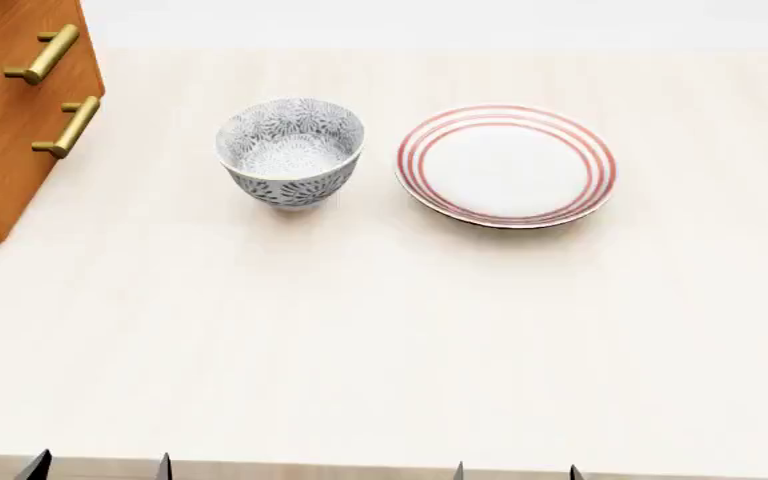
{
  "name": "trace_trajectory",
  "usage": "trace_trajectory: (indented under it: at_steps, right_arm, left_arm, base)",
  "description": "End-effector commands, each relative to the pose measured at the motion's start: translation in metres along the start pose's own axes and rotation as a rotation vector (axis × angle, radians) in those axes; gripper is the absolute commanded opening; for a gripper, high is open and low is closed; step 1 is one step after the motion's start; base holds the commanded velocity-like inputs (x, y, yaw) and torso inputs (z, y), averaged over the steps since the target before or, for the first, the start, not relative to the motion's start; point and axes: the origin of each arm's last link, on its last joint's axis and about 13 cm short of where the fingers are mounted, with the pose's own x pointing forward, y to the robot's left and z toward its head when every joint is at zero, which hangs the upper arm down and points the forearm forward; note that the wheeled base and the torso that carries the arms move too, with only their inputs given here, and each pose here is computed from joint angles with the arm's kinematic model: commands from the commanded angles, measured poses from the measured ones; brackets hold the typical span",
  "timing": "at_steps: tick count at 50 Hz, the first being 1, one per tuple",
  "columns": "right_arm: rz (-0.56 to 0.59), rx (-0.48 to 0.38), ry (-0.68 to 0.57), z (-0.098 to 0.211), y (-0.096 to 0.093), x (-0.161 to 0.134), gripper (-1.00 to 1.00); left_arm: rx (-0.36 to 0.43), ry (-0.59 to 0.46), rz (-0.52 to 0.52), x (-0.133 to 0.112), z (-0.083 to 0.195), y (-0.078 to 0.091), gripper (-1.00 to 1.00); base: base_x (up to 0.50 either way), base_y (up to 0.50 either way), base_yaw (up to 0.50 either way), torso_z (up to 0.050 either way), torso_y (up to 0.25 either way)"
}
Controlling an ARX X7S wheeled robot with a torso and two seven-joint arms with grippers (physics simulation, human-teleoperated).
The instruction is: Open the top drawer of the cabinet.
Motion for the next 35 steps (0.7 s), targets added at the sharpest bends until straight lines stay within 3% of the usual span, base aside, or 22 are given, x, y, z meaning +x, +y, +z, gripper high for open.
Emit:
trace_trajectory:
  at_steps: [1, 35]
  right_arm:
    - [-0.002, -0.006, 0.003, -0.0001, 0.0005, 0.0003, 1.0]
    - [-0.016, -0.006, 0.016, -0.0027, 0.0006, 0.0012, 1.0]
  left_arm:
    - [-0.003, 0.005, 0.002, 0.0009, -0.0001, 0.0006, 1.0]
    - [0.04, 0.034, 0.025, 0.0029, -0.0028, 0.0002, 1.0]
  base:
    - [0.0, 0.0, 0.0, 0.0, 0.0]
    - [0.0, 0.0, 0.0, 0.0, 0.0]
